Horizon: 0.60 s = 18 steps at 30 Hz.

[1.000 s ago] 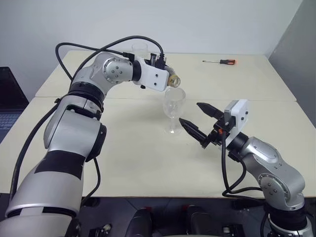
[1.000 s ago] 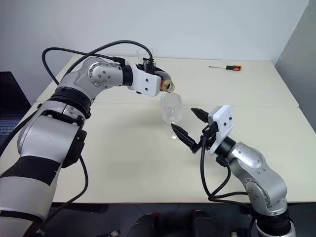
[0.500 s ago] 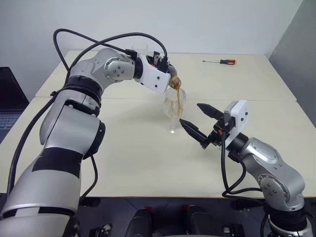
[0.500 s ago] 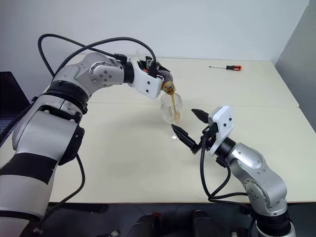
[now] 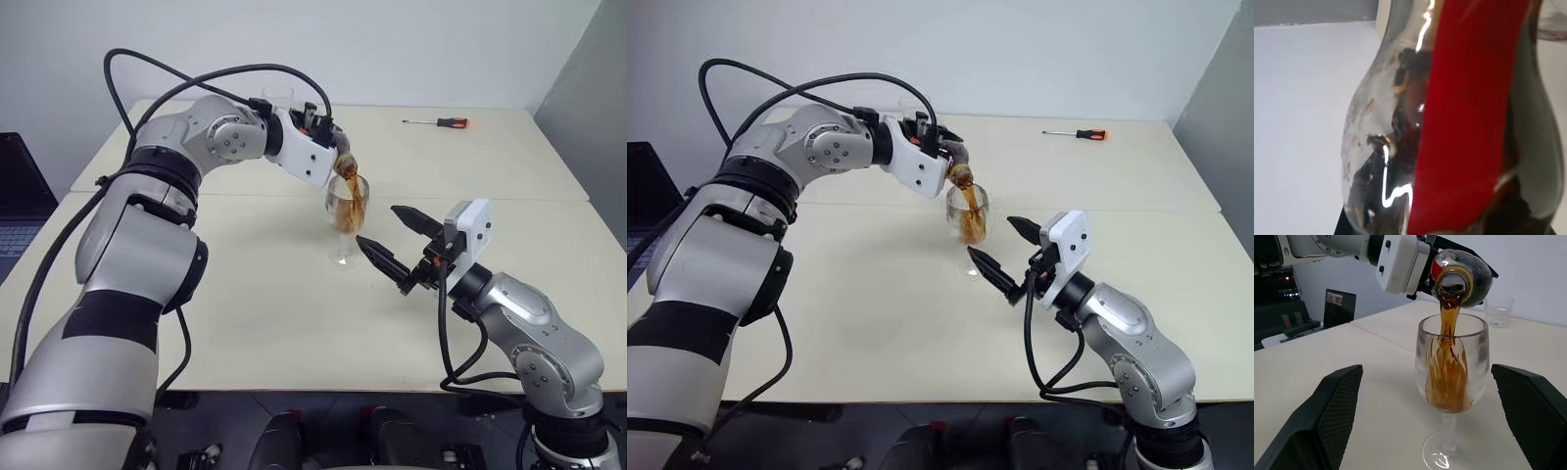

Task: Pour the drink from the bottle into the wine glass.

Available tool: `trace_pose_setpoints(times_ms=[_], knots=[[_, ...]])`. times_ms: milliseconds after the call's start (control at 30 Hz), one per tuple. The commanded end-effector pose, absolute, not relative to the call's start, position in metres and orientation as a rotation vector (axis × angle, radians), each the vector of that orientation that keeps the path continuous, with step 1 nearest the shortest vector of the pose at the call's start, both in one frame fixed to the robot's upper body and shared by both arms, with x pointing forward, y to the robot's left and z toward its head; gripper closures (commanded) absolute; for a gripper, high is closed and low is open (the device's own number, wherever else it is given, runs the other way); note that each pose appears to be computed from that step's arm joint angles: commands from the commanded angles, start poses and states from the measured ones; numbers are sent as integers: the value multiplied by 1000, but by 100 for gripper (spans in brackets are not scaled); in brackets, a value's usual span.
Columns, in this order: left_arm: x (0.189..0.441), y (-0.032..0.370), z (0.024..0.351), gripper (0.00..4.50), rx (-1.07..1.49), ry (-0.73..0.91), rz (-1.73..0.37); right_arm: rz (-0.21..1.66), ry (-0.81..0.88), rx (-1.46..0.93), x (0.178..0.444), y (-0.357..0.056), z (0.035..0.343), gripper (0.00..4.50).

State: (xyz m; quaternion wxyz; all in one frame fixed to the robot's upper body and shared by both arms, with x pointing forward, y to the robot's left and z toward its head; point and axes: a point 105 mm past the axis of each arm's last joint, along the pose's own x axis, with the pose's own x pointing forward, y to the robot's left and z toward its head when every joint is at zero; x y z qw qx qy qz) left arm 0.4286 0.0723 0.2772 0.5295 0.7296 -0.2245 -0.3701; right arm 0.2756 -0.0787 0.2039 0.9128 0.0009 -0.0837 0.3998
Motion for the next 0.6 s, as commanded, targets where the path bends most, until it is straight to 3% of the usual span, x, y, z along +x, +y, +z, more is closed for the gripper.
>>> trace_pose_setpoints(times_ms=[33, 600], knots=[[425, 70, 306, 308, 1759, -616, -817, 839, -222, -6, 273, -77, 213, 0], [425, 73, 308, 308, 1762, -612, -807, 841, -219, -7, 273, -78, 213, 0]])
